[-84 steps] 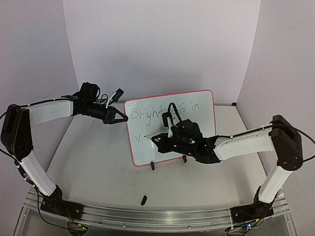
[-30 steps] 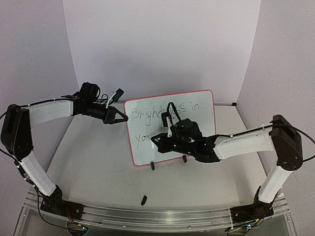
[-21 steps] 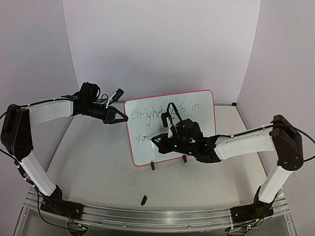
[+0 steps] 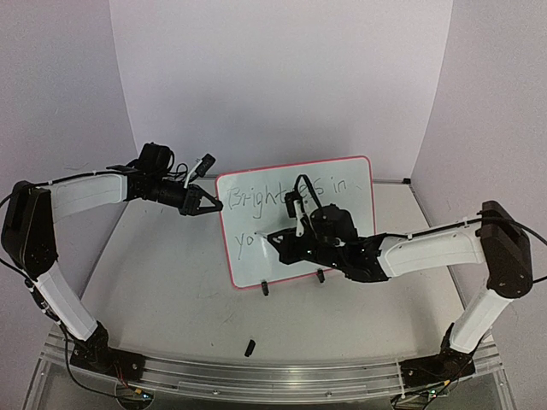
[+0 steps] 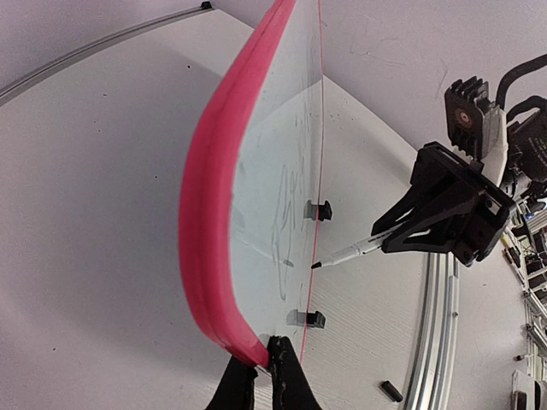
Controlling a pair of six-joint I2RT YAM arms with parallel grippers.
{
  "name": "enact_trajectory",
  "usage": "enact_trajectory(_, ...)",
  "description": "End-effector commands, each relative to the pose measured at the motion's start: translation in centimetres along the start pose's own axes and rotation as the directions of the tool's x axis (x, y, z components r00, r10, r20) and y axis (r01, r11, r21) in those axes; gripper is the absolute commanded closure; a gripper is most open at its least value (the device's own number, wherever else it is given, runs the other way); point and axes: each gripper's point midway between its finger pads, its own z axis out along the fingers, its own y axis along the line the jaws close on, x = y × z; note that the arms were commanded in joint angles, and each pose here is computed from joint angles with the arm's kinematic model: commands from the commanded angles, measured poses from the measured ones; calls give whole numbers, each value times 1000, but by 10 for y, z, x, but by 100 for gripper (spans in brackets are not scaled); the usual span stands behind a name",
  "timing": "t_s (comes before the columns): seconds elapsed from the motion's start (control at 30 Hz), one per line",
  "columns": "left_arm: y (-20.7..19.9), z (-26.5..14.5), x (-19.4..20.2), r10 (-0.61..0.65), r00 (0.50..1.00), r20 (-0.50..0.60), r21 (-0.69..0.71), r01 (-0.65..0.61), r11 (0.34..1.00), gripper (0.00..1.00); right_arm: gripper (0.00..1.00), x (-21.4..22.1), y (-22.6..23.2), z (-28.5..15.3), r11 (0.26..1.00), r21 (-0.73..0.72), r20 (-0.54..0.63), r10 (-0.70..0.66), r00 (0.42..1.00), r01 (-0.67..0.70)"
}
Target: Write a sentence on the whiteboard
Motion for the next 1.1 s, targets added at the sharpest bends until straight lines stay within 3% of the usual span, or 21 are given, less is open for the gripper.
enact_trajectory(0.0,3,7,9,116,992,-53,-51,-119,992,100,100,-11,-7,7,999,42,29,-5,1000,3)
enact_trajectory(0.73,4,8,9,118,991,-56,-52,-121,991,100,100,25,-25,1,996,78,-51,44,998,-40)
enact_trajectory(1.07,3,7,9,118,991,-56,-53,-121,991,100,100,-4,-23,-5,994,113,9,4,1000,-5)
